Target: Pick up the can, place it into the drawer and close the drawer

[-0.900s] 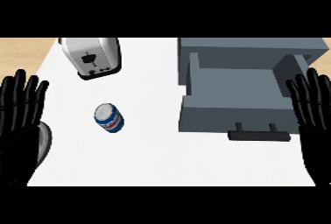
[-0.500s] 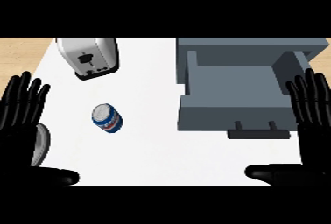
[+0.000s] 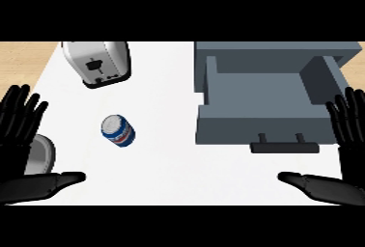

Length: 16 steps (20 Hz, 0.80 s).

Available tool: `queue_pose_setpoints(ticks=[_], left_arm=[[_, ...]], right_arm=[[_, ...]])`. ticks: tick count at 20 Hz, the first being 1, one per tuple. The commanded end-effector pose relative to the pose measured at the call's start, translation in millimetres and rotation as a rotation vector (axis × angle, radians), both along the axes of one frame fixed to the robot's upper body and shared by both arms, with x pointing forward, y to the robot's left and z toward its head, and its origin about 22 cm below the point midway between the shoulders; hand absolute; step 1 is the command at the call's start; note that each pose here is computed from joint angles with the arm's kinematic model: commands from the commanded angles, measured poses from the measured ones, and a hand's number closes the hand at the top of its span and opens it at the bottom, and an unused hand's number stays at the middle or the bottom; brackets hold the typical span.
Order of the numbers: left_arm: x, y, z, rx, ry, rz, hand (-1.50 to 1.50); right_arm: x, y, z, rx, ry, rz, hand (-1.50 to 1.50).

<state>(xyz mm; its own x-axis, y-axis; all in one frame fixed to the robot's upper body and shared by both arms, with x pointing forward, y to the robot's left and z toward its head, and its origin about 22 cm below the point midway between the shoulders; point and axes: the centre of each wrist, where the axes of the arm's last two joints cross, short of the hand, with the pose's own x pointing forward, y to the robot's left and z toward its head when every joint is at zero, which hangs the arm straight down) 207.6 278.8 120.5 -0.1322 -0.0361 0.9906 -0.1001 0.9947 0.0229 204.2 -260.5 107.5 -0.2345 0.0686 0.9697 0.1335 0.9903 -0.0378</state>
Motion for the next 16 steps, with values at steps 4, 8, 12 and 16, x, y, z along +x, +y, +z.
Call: queue_pose_setpoints(ticks=[4, 8, 12, 16], left_arm=[[10.6, 1, -4, -0.012, 0.03, -0.008, -1.5], [22.4, -6, -36, -0.013, 0.059, -0.026, -1.5], [31.0, -16, -35, -0.017, 0.077, -0.03, -1.5], [39.2, -37, -68, 0.0, 0.118, -0.011, -1.5]], right_arm=[[-8, -13, 0, -0.017, 0.006, 0.003, -1.5], [-5, -14, -2, 0.0, -0.019, -0.021, -1.5], [-9, -40, -2, -0.006, -0.003, -0.003, -1.5], [-16, -24, 10, -0.012, -0.008, -0.018, -1.5]])
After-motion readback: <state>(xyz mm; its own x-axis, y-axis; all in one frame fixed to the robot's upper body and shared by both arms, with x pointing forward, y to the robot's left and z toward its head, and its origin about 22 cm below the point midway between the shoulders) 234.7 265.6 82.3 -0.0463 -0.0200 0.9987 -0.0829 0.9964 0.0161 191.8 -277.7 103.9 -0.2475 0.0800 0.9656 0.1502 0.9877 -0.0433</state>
